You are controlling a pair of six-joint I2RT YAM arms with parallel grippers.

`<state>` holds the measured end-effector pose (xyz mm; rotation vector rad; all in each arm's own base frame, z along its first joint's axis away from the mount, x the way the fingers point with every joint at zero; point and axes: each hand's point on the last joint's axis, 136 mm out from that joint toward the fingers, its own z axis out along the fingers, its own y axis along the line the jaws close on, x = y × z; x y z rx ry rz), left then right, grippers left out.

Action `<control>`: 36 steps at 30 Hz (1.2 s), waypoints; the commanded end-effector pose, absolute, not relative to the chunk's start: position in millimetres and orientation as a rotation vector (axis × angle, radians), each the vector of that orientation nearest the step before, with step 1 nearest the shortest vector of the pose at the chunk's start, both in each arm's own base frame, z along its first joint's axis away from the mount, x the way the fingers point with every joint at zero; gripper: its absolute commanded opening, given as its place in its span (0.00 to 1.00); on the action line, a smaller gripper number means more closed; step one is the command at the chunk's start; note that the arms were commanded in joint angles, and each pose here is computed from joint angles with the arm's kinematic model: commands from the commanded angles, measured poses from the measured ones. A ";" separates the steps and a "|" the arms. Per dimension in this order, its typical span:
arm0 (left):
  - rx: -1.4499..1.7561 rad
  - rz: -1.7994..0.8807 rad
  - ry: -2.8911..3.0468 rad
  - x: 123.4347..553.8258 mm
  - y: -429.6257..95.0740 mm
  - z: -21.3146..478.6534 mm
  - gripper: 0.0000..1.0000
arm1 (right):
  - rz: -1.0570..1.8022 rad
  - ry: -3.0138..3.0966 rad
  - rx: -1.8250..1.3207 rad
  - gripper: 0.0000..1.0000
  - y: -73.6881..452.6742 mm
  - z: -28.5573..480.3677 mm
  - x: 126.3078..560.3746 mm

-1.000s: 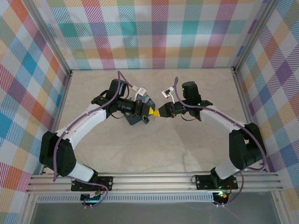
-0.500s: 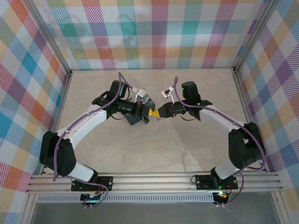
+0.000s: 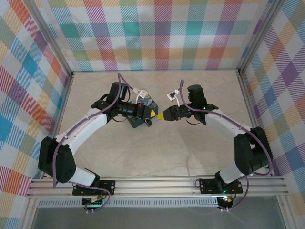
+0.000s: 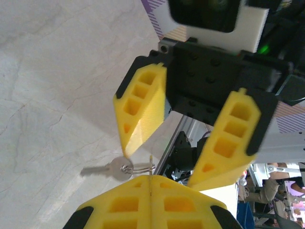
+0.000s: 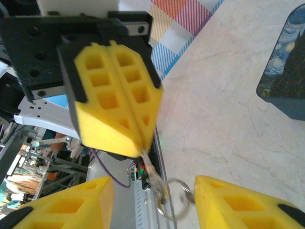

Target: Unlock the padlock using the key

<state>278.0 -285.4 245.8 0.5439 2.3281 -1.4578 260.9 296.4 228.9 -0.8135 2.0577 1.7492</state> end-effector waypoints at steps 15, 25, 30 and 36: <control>0.550 -1.502 2.260 278.9 -284.1 261.4 0.00 | 1.814 1.967 -0.845 0.33 298.7 242.1 260.1; 0.540 -1.506 2.257 280.0 -284.5 262.5 0.00 | 1.818 1.970 -0.856 0.25 301.5 239.5 258.4; 0.533 -1.502 2.256 281.9 -284.3 263.3 0.00 | 1.819 1.966 -0.871 0.18 302.6 237.7 256.2; 0.526 -1.513 2.265 280.8 -284.4 261.2 0.00 | 1.813 1.958 -0.878 0.09 302.3 236.9 255.4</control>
